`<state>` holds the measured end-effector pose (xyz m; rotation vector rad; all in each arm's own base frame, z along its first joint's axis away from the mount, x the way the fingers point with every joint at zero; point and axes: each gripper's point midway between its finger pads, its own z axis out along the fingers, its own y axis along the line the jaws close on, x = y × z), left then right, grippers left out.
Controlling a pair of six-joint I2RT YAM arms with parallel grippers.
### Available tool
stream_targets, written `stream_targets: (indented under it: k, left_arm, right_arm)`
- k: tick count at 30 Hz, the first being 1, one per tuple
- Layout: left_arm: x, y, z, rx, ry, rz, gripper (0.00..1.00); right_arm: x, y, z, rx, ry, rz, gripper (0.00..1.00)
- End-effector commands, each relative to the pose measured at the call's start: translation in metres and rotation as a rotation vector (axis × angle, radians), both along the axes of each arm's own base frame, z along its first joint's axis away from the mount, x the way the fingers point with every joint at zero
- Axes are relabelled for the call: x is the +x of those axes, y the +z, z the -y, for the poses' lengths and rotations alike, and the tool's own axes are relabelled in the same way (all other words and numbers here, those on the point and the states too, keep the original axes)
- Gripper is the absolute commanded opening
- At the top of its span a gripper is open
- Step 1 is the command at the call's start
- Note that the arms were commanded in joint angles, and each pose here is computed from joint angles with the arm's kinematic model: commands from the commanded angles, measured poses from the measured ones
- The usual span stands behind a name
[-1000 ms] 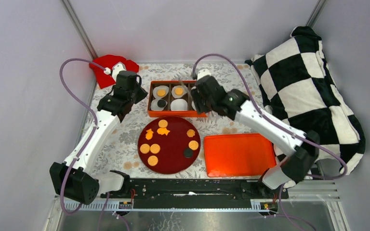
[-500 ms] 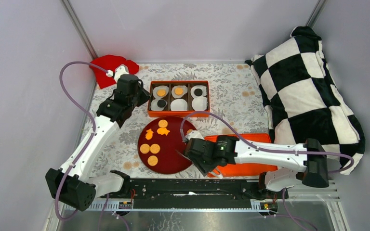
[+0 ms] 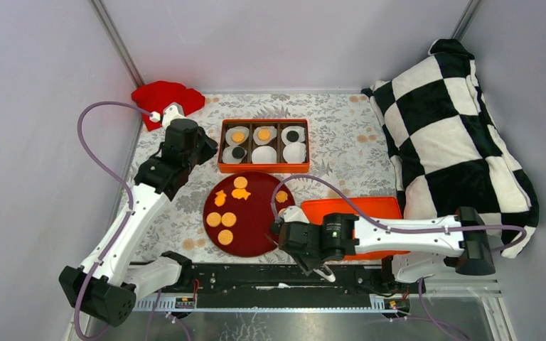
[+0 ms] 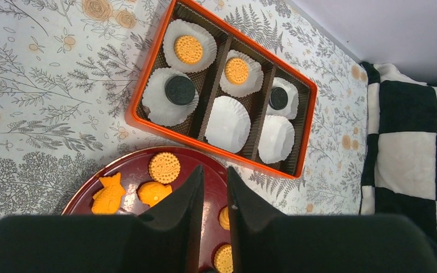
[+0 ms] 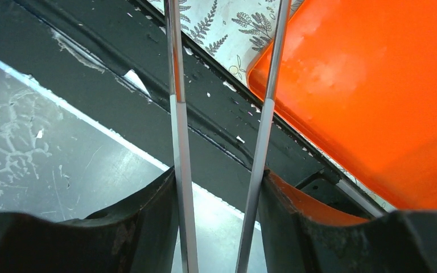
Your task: Pack the cookies
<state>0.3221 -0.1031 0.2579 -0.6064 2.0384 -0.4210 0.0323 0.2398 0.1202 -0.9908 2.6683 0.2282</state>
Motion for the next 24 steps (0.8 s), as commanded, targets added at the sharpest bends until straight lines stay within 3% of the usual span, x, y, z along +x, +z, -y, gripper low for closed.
stream_targets:
  k: [1, 12, 17, 24]
  left_arm:
    - [-0.004, -0.002, -0.001, -0.001, 0.004, 0.005, 0.25]
    - [0.0, 0.001, 0.0, 0.009, 0.003, 0.006, 0.26]
    - [-0.004, 0.006, 0.0, 0.0, -0.001, 0.014, 0.26]
    - [-0.011, 0.0, 0.005, -0.032, -0.026, -0.002, 0.26]
  right_arm:
    - [0.005, 0.0, -0.015, -0.021, -0.003, 0.024, 0.54]
    - [0.021, 0.01, -0.048, -0.016, 0.045, 0.088, 0.49]
    - [0.021, 0.027, -0.033, -0.037, 0.02, 0.09, 0.57]
    - [0.014, 0.02, -0.01, -0.092, -0.003, 0.059, 0.58]
